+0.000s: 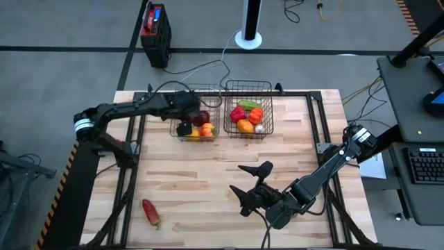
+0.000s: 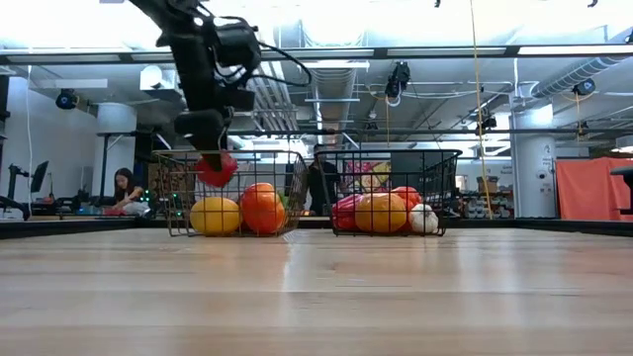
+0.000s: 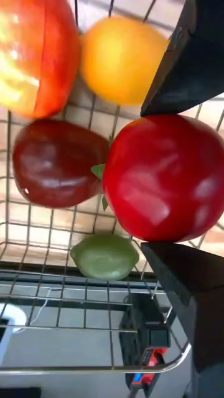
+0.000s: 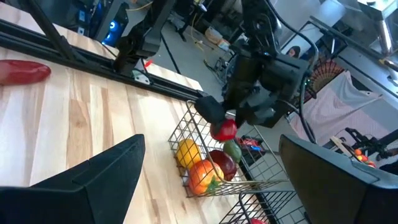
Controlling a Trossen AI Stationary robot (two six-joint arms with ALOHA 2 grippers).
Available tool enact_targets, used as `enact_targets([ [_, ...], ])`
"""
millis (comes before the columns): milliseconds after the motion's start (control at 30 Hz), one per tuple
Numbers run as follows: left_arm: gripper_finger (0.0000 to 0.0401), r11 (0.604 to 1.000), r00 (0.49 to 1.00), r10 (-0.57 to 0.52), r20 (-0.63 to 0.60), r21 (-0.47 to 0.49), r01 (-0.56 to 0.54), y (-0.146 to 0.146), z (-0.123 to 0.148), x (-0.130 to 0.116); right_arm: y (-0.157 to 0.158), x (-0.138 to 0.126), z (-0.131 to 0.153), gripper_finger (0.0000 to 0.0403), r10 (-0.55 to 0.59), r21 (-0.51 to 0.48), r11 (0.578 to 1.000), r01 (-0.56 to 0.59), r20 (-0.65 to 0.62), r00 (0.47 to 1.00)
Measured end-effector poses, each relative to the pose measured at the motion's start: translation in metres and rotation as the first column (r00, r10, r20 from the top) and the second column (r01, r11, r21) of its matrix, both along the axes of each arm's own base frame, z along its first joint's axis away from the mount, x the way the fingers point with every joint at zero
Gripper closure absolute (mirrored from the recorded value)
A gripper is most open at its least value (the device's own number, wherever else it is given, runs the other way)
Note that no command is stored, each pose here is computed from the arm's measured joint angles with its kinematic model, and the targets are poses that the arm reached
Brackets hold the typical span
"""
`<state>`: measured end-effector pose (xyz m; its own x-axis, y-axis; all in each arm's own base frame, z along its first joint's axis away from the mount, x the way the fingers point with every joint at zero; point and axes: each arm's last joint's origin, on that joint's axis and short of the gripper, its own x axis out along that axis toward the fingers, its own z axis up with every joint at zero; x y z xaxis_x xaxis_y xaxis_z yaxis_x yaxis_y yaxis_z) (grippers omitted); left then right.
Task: Sort produce into baskets
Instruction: Put the red tomato into the silver wire basket
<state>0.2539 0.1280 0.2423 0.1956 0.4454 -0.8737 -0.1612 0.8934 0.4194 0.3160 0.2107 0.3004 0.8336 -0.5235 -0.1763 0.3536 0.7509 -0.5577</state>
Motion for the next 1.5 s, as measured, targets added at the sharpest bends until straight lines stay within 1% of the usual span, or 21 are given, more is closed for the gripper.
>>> enact_targets([
  [100, 0.0093, 1.0, 1.0, 0.002, -0.007, -0.017, -0.002, 0.01, -0.001, 0.005, 0.0, 0.0, 0.0, 0.0039, 0.0, -0.001, 1.0, 0.0, -0.001, 1.0],
  [200, 0.0093, 0.998, 1.0, 0.008, -0.006, -0.055, -0.008, 0.019, -0.005, 0.007, 0.0, 0.0, 0.0, 0.0039, 0.0, -0.002, 1.0, 0.0, -0.003, 1.0],
  [367, 0.0093, 0.997, 0.999, 0.034, -0.007, -0.063, -0.035, 0.027, -0.008, 0.004, -0.001, -0.001, -0.002, 0.0039, -0.001, -0.011, 1.0, 0.001, -0.017, 1.0],
  [767, 0.0067, 0.995, 0.998, 0.065, 0.006, -0.07, -0.065, 0.028, -0.009, 0.004, -0.001, -0.001, -0.002, 0.0039, -0.006, 0.006, 1.0, 0.006, -0.011, 1.0],
  [933, 0.0065, 0.994, 0.996, 0.083, 0.014, -0.073, -0.081, 0.028, -0.009, 0.004, -0.002, -0.001, -0.004, 0.0039, -0.01, 0.014, 1.0, 0.01, -0.015, 1.0],
  [1100, 0.0065, 0.995, 0.997, 0.077, 0.023, -0.072, -0.076, 0.026, -0.006, 0.003, -0.002, -0.001, -0.004, 0.0039, -0.012, 0.021, 1.0, 0.012, -0.01, 1.0],
  [1200, 0.0065, 0.995, 0.996, 0.058, 0.068, -0.087, -0.052, 0.017, 0.003, 0.002, -0.002, -0.002, -0.003, 0.0039, -0.015, 0.049, 0.999, 0.014, 0.006, 1.0],
  [1300, 0.0065, 0.995, 0.988, 0.047, 0.149, -0.095, -0.033, 0.0, 0.019, 0.001, -0.002, -0.002, -0.001, 0.0039, -0.003, 0.092, 0.996, 0.001, 0.022, 1.0],
  [1400, 0.0068, 0.995, 0.967, 0.03, 0.253, -0.104, -0.004, -0.027, 0.039, -0.001, -0.003, -0.004, 0.0, 0.0039, 0.025, 0.157, 0.987, -0.028, 0.024, 0.999],
  [1500, 0.0069, 0.992, 0.934, -0.009, 0.356, -0.118, 0.055, -0.063, 0.055, -0.002, -0.009, -0.008, 0.003, 0.0039, 0.044, 0.254, 0.966, -0.048, 0.022, 0.999],
])
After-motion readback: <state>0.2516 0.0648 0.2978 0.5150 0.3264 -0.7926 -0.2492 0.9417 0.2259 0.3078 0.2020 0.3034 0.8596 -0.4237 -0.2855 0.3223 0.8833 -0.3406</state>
